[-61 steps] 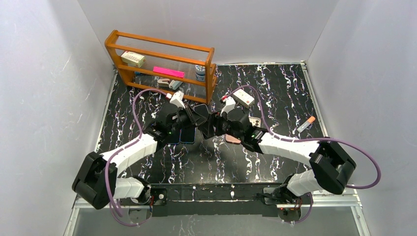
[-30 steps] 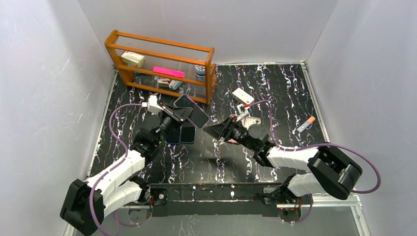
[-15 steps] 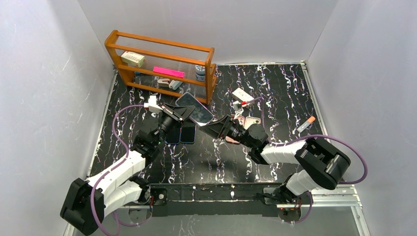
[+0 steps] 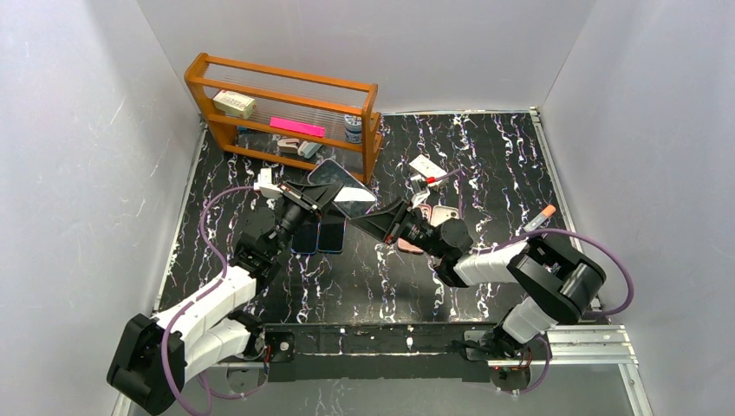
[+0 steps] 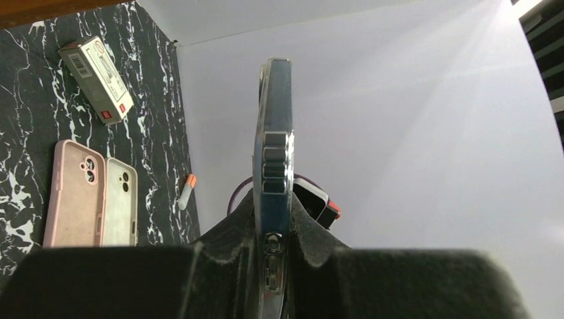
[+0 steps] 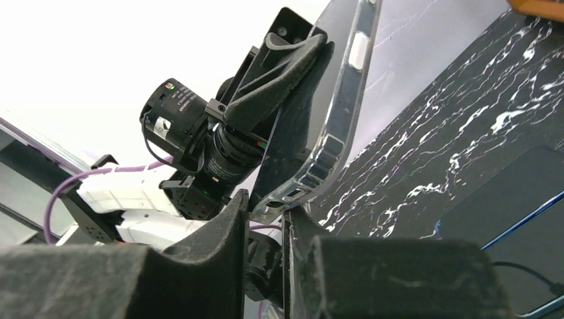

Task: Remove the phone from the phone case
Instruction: Remove the phone case from the phone.

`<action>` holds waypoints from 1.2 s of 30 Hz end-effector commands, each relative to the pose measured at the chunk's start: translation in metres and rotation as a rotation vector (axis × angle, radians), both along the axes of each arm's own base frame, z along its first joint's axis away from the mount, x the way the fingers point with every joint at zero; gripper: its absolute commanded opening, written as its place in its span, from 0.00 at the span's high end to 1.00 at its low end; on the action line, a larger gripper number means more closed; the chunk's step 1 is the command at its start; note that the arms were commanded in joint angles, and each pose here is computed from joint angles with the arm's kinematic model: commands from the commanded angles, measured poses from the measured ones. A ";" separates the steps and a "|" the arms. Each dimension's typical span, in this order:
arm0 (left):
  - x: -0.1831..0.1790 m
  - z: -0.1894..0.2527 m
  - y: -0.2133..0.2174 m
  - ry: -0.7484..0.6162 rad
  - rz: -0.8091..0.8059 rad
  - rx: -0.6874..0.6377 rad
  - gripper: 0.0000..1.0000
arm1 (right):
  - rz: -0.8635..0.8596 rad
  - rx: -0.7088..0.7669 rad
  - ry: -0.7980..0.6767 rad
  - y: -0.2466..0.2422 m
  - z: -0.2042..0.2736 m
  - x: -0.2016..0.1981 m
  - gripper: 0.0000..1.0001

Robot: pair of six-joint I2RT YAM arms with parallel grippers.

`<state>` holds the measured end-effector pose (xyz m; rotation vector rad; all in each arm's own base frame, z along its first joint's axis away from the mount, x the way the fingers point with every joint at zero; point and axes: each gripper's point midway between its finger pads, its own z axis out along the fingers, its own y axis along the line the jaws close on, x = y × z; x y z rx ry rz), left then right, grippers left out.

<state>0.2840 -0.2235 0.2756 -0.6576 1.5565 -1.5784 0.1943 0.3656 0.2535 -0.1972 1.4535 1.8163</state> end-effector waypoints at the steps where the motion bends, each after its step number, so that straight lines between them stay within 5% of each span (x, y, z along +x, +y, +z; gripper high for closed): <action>1: -0.005 0.003 -0.007 0.028 -0.056 -0.056 1.00 | 0.009 0.001 -0.281 0.005 0.017 -0.008 0.93; 3: -0.005 0.000 -0.012 0.053 -0.080 -0.063 1.00 | 0.008 -0.037 -0.349 0.006 0.010 -0.008 0.99; 14: -0.009 0.002 -0.021 0.057 -0.143 -0.043 1.00 | 0.047 -0.251 -0.727 0.013 -0.015 0.001 0.99; 21: -0.008 0.005 -0.022 0.001 -0.157 0.039 1.00 | 0.030 -0.327 -0.751 0.001 -0.020 0.023 0.99; 27: -0.001 0.010 -0.013 -0.119 -0.181 0.282 1.00 | 0.091 -0.411 -0.673 -0.025 -0.041 0.022 0.56; 36: -0.019 0.011 -0.023 -0.331 -0.393 0.604 1.00 | 0.197 -0.474 -0.688 -0.047 -0.047 0.001 0.41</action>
